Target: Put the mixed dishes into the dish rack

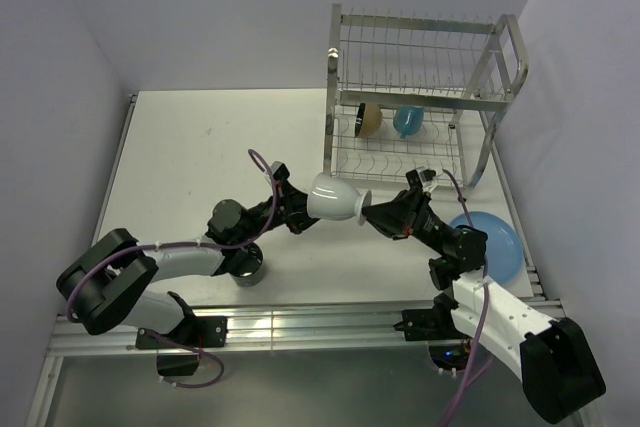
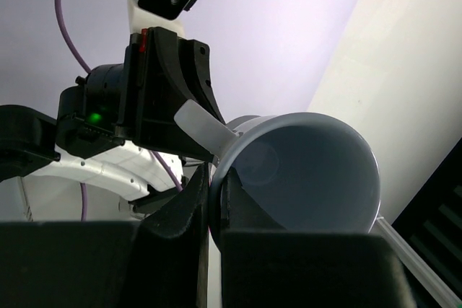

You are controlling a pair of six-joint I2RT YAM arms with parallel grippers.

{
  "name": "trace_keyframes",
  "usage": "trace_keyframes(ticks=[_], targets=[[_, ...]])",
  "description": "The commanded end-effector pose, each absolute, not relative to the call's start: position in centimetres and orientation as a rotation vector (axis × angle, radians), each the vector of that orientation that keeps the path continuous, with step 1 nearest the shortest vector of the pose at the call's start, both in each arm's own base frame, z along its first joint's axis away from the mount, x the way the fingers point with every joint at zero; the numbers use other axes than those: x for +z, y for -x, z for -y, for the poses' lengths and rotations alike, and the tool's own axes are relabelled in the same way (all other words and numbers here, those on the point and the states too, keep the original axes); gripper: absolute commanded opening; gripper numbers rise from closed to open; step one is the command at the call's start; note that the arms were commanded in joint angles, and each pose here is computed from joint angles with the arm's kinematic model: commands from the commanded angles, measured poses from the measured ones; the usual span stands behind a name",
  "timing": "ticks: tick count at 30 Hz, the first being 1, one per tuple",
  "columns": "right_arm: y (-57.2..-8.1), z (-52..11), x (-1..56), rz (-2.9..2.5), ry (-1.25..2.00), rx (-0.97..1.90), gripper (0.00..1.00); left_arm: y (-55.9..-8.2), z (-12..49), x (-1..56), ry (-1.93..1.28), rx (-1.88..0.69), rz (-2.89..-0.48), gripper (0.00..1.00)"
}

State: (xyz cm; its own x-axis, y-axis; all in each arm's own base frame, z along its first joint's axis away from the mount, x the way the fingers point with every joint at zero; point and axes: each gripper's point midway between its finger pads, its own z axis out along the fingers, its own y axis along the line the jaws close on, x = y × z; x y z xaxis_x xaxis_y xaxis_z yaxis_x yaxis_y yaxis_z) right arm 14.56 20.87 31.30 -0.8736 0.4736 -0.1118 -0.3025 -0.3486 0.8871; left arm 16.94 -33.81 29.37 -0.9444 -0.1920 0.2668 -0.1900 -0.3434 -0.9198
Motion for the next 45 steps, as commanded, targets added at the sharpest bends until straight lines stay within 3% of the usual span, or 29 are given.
trace_keyframes(ticks=[1, 2, 5, 6, 9, 16, 17, 20, 31, 39, 42, 45], targets=[[-9.7, -18.7, 37.0, -1.066, 0.085, 2.307, 0.00, -11.2, 28.4, 39.9, 0.017, -2.826, -1.130, 0.00], [-9.7, -18.7, 37.0, -1.060, 0.089, 2.304, 0.00, -11.2, 28.5, 39.9, 0.015, -2.829, -1.134, 0.01], [-10.0, -18.5, 36.9, -1.058, 0.062, 2.284, 0.00, -11.3, 28.7, 39.3, 0.031, -2.835, -1.167, 0.30], [-10.0, -18.6, 36.8, -1.064, 0.058, 2.279, 0.00, -11.3, 28.8, 38.9, 0.040, -2.833, -1.182, 0.44], [-10.0, -18.4, 36.8, -1.051, 0.047, 2.277, 0.00, -11.4, 29.2, 38.2, 0.051, -2.831, -1.217, 0.61], [-10.4, -18.2, 36.7, -1.033, 0.013, 2.281, 0.00, -11.4, 29.7, 37.8, 0.034, -2.831, -1.247, 0.75], [-10.6, -18.1, 36.8, -1.031, 0.001, 2.278, 0.00, -11.4, 29.8, 37.5, 0.047, -2.828, -1.260, 0.87], [-10.9, -18.3, 36.7, -1.053, -0.005, 2.257, 0.00, -11.6, 29.9, 36.2, 0.091, -2.812, -1.303, 0.99], [-13.5, -18.8, 35.7, -1.172, -0.093, 2.077, 0.00, -13.7, 28.1, 29.0, 0.306, -2.554, -1.533, 0.99], [-15.5, -18.5, 34.6, -1.222, -0.174, 1.995, 0.00, -15.7, 27.2, 27.7, 0.285, -2.372, -1.623, 0.99], [-17.4, -18.1, 33.7, -1.270, -0.239, 1.898, 0.00, -15.9, 28.2, 28.4, 0.155, -2.252, -1.719, 0.99], [-20.0, -17.3, 32.7, -1.325, -0.325, 1.732, 0.00, -17.8, 28.6, 27.5, 0.010, -1.847, -1.868, 0.99]])
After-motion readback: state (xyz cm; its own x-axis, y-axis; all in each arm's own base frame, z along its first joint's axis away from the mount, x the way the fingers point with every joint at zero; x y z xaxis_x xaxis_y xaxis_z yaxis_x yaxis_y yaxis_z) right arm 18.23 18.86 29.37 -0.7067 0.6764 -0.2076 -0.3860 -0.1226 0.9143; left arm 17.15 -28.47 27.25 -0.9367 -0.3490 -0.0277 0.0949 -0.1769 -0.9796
